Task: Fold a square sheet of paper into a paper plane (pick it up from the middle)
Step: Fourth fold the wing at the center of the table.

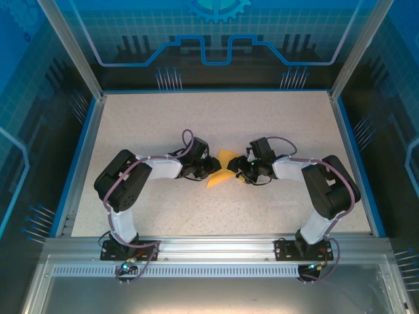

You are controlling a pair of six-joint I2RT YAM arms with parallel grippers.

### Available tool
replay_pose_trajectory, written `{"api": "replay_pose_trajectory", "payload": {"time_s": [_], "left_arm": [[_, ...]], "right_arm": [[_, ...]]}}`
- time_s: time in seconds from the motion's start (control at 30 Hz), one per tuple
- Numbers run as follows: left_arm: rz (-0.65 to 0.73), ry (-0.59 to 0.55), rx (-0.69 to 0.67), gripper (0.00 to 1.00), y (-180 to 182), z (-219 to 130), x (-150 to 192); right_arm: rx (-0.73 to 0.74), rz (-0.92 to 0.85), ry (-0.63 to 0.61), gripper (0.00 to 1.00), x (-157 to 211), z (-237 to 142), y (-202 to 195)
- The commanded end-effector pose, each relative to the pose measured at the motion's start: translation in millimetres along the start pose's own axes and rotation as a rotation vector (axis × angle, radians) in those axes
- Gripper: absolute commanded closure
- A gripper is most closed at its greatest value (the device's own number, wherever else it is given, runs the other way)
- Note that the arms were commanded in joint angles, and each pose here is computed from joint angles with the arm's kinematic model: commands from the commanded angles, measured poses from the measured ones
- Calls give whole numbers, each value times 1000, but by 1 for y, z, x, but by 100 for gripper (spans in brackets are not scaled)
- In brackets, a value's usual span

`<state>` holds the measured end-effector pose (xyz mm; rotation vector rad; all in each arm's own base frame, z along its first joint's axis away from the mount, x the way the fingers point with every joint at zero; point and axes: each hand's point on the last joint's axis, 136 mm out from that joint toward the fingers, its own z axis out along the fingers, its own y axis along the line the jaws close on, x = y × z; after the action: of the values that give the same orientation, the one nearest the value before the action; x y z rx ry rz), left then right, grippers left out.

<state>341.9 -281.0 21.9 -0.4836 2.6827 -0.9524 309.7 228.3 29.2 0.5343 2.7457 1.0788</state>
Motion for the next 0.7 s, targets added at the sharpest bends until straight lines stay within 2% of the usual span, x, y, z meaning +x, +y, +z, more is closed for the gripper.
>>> {"api": "replay_pose_trajectory", "payload": {"time_s": [0.0, 0.67], "left_arm": [[-34, 34, -66, 64, 23, 0, 9], [-58, 46, -49, 63, 23, 0, 10]], "right_arm": [[-26, 10, 20, 44, 5, 3, 2], [-51, 93, 47, 47, 10, 10, 0]]}}
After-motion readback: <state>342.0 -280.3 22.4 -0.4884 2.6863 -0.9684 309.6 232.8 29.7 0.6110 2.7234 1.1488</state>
